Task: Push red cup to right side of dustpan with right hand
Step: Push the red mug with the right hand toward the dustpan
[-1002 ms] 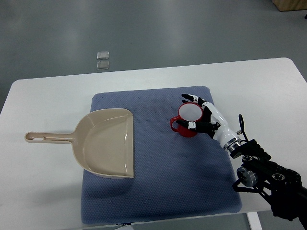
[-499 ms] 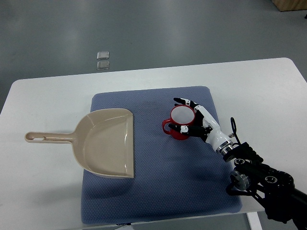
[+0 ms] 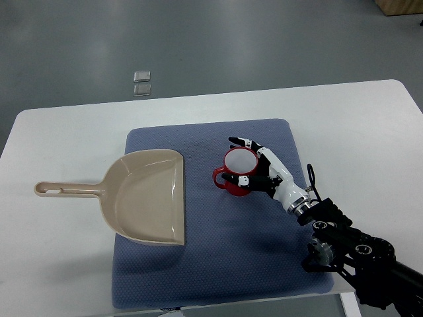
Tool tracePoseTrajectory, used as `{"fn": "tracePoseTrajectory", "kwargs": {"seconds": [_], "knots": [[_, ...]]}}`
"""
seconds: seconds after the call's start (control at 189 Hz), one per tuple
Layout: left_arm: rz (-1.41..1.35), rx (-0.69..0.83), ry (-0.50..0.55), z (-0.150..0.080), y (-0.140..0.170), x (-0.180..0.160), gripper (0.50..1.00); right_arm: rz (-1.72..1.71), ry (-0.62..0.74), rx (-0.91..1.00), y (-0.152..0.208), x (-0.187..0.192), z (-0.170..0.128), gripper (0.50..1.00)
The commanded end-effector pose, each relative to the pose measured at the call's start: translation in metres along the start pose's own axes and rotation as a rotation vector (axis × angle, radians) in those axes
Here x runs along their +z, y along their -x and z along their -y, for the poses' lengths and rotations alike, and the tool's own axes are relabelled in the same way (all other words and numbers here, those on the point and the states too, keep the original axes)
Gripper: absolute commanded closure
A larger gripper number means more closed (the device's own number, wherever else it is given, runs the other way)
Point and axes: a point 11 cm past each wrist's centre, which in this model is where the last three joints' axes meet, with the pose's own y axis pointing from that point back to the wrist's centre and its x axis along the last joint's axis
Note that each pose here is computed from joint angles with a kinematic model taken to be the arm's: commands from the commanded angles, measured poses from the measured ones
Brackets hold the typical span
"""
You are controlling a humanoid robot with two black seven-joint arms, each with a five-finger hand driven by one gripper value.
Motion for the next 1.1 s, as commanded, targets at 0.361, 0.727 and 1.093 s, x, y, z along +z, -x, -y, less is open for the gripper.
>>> {"fn": "tracePoseTrajectory", "kwargs": {"seconds": [0.361, 0.727, 1.093], "knots": [[0.0, 0.0, -0.001, 0.0, 0.0, 0.0, 0.5, 0.02, -0.009, -0.039, 0.022, 0.0, 0.008, 0.574], [0.0, 0.0, -0.001, 0.0, 0.0, 0.0, 0.5, 0.016, -0.003, -0.052, 0.031, 0.003, 0.009, 0.574], [0.0, 0.0, -0.001, 0.0, 0.0, 0.0, 0.5, 0.008, 0.01, -0.073, 0.038, 0.006, 0.007, 0.574]]}}
